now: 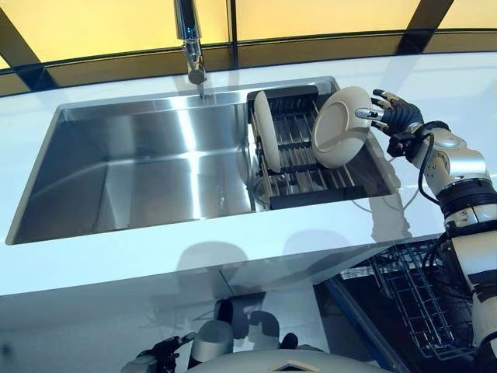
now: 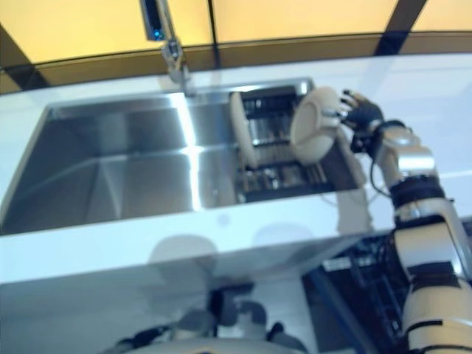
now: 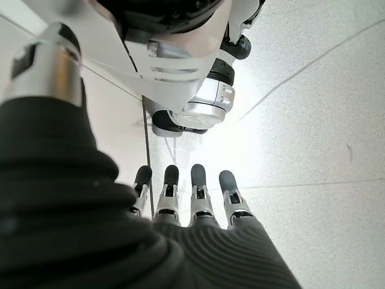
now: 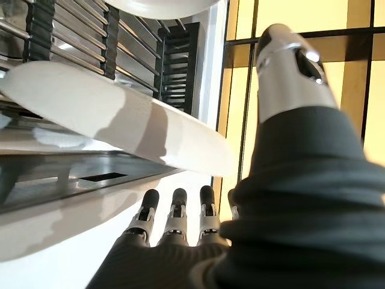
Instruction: Take plates into dishwasher
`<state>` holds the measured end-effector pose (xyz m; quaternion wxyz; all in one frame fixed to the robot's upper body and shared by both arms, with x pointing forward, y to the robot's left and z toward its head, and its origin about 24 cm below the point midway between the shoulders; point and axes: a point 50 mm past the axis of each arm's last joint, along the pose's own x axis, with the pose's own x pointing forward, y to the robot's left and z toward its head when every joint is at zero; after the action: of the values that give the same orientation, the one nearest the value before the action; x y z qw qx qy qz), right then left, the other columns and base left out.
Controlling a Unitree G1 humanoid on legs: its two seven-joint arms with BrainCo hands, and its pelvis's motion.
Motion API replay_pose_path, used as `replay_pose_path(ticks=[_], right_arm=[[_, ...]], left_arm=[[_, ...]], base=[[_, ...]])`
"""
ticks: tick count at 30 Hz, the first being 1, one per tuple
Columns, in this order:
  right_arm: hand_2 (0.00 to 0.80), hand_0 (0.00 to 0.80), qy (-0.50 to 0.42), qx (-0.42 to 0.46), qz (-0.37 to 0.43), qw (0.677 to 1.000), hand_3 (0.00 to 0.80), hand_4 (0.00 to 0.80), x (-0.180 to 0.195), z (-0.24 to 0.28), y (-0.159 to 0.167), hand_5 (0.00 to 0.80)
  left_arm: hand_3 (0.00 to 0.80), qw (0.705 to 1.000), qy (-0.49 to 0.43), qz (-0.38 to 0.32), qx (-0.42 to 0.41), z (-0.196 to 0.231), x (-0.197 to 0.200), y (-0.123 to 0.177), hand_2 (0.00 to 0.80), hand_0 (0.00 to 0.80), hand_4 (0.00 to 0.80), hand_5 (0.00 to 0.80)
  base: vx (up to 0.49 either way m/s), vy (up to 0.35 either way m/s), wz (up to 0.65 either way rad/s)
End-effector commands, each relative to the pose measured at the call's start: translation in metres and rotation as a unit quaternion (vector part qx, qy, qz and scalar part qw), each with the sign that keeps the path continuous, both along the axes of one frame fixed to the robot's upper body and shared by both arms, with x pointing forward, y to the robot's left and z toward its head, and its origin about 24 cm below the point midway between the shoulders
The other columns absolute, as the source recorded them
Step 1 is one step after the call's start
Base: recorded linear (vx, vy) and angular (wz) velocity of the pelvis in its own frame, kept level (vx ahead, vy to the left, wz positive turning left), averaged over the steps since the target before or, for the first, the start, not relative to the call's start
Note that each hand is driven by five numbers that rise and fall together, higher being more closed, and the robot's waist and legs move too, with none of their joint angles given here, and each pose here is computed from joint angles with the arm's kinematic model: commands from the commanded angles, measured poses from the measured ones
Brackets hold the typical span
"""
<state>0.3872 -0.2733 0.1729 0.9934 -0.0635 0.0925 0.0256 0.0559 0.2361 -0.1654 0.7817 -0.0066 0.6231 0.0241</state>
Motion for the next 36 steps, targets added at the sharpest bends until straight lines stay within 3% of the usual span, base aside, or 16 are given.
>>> replay_pose_path(ticks=[1,19,20,21,22,36], right_arm=[[0.0,0.0,-0.041,-0.024,0.018,0.999,0.0,0.0,0.007,0.032,0.006,0.0],[0.0,0.0,-0.003,-0.009,0.049,0.999,0.0,0.0,0.011,0.019,0.019,0.0],[0.135,0.135,-0.003,-0.01,0.05,0.999,0.135,0.135,0.011,0.019,0.02,0.135],[0.326,0.326,-0.004,-0.011,0.051,0.999,0.326,0.326,0.011,0.019,0.02,0.326],[0.8,0.8,-0.009,-0.025,0.049,0.998,0.8,0.8,0.012,0.02,0.02,0.8],[0.8,0.8,-0.095,-0.18,-0.031,0.978,0.8,0.8,0.015,0.057,0.017,0.8]], left_arm=[[0.0,0.999,0.012,-0.032,0.012,0.002,0.001,0.009,0.0,0.0,0.0,0.0],[0.0,1.0,0.0,-0.018,0.003,0.002,0.004,0.007,0.0,0.0,0.0,0.0],[0.0,1.0,-0.001,-0.018,0.002,0.002,0.004,0.007,0.0,0.0,0.0,0.0],[0.0,1.0,-0.001,-0.017,0.002,0.002,0.004,0.007,0.0,0.0,0.0,0.0],[0.0,1.0,-0.002,-0.017,0.003,0.002,0.004,0.007,0.0,0.0,0.0,0.0],[0.0,1.0,-0.002,-0.017,0.001,0.002,0.005,0.006,0.0,0.0,0.0,0.0]], base=[[0.0,0.0,0.0],[-0.001,0.004,0.01],[0.0,0.0,0.0],[0.0,0.0,0.0],[0.0,0.0,0.0],[-0.003,0.002,0.01]])
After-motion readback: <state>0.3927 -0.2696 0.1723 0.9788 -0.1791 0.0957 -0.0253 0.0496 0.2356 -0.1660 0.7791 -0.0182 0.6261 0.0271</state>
